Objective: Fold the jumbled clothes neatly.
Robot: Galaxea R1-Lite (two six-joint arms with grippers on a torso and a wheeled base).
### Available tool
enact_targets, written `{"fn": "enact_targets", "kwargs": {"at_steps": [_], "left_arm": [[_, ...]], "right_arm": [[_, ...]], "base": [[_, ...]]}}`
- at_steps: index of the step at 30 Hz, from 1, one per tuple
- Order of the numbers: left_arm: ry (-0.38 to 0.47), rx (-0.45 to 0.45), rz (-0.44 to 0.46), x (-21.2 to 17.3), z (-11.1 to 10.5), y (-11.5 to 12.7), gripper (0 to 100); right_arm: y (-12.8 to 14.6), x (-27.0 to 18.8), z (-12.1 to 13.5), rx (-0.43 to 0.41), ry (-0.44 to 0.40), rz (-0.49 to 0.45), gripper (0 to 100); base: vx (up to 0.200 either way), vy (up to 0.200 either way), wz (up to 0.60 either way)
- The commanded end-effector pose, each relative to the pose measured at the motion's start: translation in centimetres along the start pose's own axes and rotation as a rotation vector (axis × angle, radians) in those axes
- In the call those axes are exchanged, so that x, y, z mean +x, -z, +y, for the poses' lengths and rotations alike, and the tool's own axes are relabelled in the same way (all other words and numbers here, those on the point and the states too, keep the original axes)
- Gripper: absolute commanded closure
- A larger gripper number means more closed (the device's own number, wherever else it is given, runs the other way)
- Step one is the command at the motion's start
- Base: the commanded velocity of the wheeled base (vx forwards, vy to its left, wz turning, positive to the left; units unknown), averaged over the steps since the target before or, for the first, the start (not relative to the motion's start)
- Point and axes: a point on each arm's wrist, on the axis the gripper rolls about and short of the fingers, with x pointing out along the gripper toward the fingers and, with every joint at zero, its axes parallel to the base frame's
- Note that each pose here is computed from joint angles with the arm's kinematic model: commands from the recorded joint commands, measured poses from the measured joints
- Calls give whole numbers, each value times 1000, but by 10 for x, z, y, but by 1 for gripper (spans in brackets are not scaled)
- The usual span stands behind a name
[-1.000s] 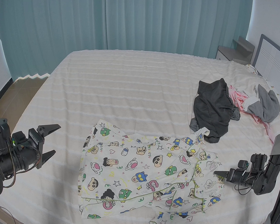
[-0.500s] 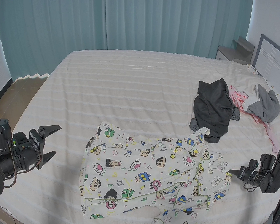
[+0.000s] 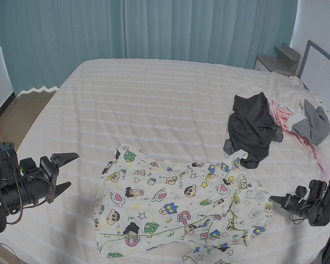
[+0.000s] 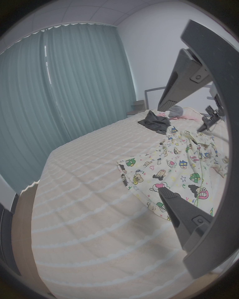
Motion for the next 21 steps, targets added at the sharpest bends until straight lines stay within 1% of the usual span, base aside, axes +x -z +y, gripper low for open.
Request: {"fn": "enact_targets", "kwargs": {"at_steps": [1, 4, 6, 7, 8, 10, 12, 13, 16, 17, 18, 21], "left_arm": [[-27, 68, 95, 12, 4, 16, 0], [-77, 172, 123, 26, 14, 18, 0], [-136, 280, 135, 44, 25, 17, 0], [-164, 321, 137, 53, 30, 17, 0], [-174, 347, 141, 62, 32, 15, 0], [-181, 353, 147, 82, 33, 11, 0], [-189, 355, 159, 88, 33, 11, 0], [-230, 361, 218, 107, 35, 14, 0], [-280, 405, 284, 133, 39, 12, 0], [-280, 405, 284, 133, 39, 12, 0], [-291, 421, 307, 147, 39, 9, 0], [-283, 430, 346, 162, 41, 7, 0]], "right_arm": [[-8, -6, 19, -38, -17, -23, 0], [-10, -17, 26, -23, -7, -40, 0], [-4, -25, 29, 39, -4, -31, 0], [-2, -27, 29, 73, -8, -26, 0], [-1, -27, 29, 96, -12, -25, 0], [0, -26, 26, 130, -21, -28, 0], [0, -26, 25, 137, -24, -29, 0], [2, -28, 25, 135, -40, -35, 0], [9, -34, 28, 145, -68, -22, 0], [9, -34, 28, 145, -68, -22, 0], [11, -36, 30, 152, -95, -16, 0], [11, -38, 32, 174, -130, -19, 0]], "base": [[0, 0, 0], [0, 0, 0], [0, 0, 0], [0, 0, 0], [0, 0, 0], [0, 0, 0], [0, 0, 0], [0, 0, 0], [0, 0, 0], [0, 0, 0], [0, 0, 0], [0, 0, 0]]}}
